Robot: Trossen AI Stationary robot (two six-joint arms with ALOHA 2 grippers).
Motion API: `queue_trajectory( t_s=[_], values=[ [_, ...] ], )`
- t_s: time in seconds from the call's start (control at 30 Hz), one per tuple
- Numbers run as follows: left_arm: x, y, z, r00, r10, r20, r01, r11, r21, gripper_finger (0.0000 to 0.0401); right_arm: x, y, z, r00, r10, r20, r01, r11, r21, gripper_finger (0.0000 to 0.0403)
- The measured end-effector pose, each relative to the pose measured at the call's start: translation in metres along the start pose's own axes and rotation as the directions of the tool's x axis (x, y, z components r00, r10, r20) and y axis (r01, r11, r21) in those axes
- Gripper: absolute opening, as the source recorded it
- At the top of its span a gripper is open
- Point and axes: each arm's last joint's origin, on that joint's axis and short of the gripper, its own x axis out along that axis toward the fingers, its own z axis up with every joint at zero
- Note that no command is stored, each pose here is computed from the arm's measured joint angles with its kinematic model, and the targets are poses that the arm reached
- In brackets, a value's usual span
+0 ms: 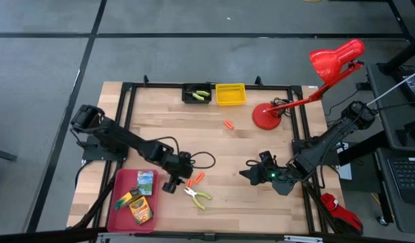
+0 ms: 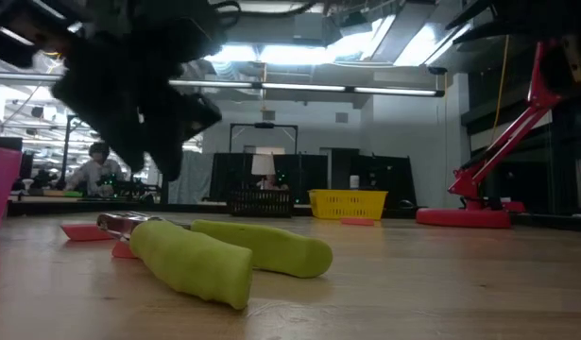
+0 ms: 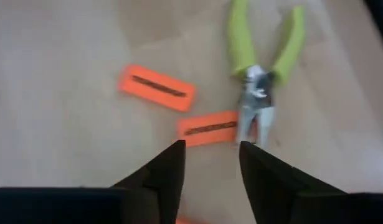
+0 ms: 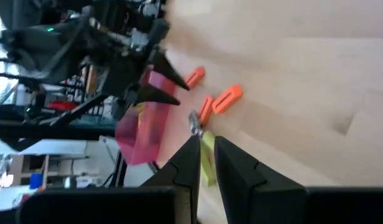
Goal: Pick & Place School Supplies
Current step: Put the green ticket punch into the black bin
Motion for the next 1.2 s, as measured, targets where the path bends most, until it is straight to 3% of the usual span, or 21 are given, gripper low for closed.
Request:
queue_trajectory(
  t_s=[0.13, 0.3, 0.6, 1.2],
  values=[
    [0.003, -0.015, 0.002, 0.998, -0.061, 0.027, 0.060, 0.998, 0.030, 0.0171, -0.003, -0.001, -0.003, 1.000, 0.003, 0.003, -0.003, 1.000, 0.011, 0.0052],
    [0.001, -0.032, 0.008, 0.994, -0.056, 0.097, 0.046, 0.994, 0.102, 0.0178, -0.003, -0.002, -0.003, 1.000, -0.001, 0.010, 0.001, 1.000, 0.004, 0.0052],
    [0.024, -0.029, 0.002, 0.999, -0.024, 0.043, 0.020, 0.995, 0.096, 0.0178, -0.003, -0.003, -0.003, 1.000, -0.013, 0.011, 0.013, 1.000, 0.009, 0.0052],
    [0.053, -0.027, 0.002, 0.997, -0.008, 0.078, 0.000, 0.995, 0.102, 0.0178, -0.003, -0.004, -0.005, 0.999, -0.025, -0.046, 0.026, 1.000, 0.017, 0.0052]
  ],
)
